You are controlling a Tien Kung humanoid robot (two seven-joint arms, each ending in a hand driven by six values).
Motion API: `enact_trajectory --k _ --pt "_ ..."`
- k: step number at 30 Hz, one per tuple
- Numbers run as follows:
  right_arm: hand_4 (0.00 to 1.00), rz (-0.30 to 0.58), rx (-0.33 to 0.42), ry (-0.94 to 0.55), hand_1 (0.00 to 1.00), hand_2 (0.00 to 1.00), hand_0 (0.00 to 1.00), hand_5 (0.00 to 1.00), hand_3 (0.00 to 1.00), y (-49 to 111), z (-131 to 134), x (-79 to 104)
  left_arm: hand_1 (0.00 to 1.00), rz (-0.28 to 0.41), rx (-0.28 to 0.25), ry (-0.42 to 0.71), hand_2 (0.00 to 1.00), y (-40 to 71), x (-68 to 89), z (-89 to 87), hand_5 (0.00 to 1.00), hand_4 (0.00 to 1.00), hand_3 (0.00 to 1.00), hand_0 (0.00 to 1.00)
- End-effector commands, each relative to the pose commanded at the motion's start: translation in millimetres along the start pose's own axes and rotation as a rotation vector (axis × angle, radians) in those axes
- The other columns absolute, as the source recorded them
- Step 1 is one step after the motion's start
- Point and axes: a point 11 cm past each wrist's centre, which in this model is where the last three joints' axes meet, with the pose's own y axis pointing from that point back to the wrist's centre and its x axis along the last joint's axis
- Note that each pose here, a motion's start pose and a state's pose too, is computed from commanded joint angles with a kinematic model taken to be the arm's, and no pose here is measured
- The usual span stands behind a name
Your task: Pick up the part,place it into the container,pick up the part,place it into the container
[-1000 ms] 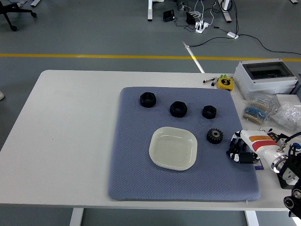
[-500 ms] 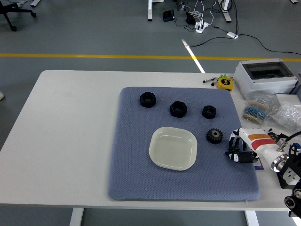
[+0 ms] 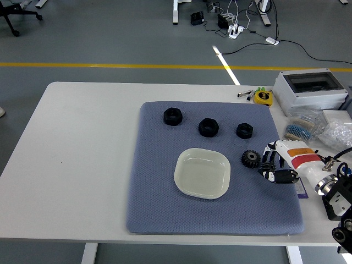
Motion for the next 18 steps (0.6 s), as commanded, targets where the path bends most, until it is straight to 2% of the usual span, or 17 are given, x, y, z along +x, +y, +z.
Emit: enact_trajectory --k 7,11,18 --pt "0.777 -0.002 0.137 0.012 0.253 0.359 0.190 0.205 0.403 -9.1 -50.3 1.3 0.733 -0.002 0.000 0.009 0.799 0.4 -2.3 -1.5 0.641 0.680 0.601 0.735" --pt "0.779 -0.033 0.210 0.009 0.253 0.358 0.191 0.204 0.407 -19.0 -77.4 -8.2 0.730 0.002 0.001 0.007 0.796 0.2 -1.3 -3.0 0.639 0.679 0.601 0.735" --pt "0.784 -0.081 0.276 0.035 0.253 0.359 0.192 0.200 0.409 -37.2 -105.1 -25.0 0.727 0.010 -0.007 0.015 0.793 0.3 -1.0 -2.6 0.635 0.679 0.597 0.734"
